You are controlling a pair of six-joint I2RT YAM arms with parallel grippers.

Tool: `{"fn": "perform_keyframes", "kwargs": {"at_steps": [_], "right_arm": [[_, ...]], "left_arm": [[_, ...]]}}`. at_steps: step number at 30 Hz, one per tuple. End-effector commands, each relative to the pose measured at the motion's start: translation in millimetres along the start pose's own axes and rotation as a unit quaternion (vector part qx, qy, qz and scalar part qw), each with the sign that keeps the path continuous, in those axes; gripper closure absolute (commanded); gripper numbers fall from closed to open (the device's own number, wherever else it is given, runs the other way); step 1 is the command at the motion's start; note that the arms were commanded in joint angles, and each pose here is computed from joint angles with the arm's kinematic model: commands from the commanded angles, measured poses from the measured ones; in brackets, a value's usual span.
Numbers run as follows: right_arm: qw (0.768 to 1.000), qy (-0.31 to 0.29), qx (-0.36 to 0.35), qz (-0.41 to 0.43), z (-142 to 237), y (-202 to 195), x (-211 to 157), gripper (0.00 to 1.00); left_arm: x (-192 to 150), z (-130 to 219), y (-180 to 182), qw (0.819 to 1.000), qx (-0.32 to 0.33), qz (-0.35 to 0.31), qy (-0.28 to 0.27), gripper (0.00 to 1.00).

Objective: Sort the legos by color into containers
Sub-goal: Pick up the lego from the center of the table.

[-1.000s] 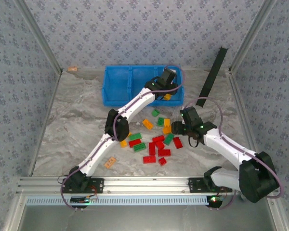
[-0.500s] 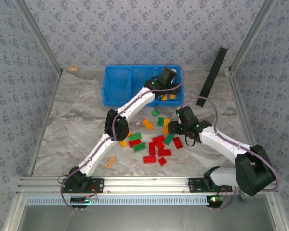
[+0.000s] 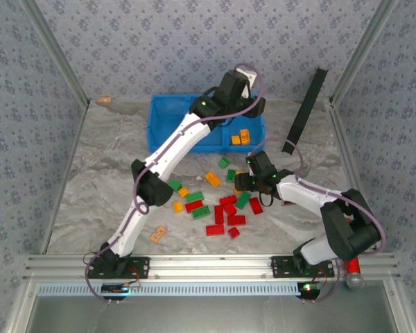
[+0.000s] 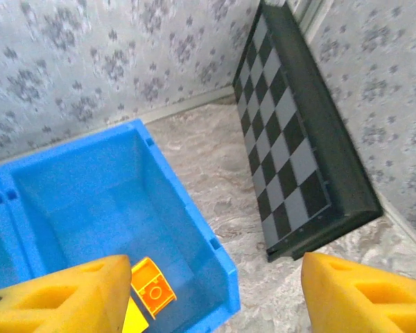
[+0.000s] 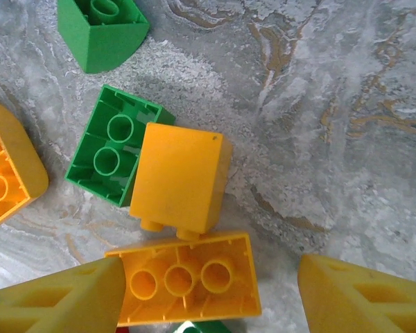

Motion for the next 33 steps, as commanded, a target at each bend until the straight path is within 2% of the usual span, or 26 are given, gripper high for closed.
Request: {"fn": "perform_keyframes", "kwargs": {"at_steps": [1,10,21,29,33], "right_arm": [[1.000,-0.019,0.016,0.000,-4,9,15,0.31],[1.000,-0.002,0.011,0.007,-28,12,21,0.32],[1.000,0.006,0.010,0.017,-40,13,25,0.39],[1.000,0.011,0.002,0.019,-41,6,28,0.56],[1.000,0.014,0.000,0.027,-39,5,31,0.63]], "left_arm": [[5,27,0,0.999,0.004,-0.030,0.014,0.34],[-1,51,5,0.998,0.023,-0.054,0.033,0.34],[-3,72,13,0.997,0.035,-0.062,0.026,0.32],[-8,74,17,0.997,0.037,-0.061,0.036,0.32],[-11,87,21,0.995,0.050,-0.069,0.044,0.32]]}}
Point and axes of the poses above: each hand's point on the last joint's axis, 136 mm out from that joint toward the fingers, its own z axis back along the fingers, its own y axis along the line the jaws close on, x = y × z, the point moved 9 cm from there along z, back along the fingers, and after that the axes turned 7 degrees about z, right-handed, at the moved point
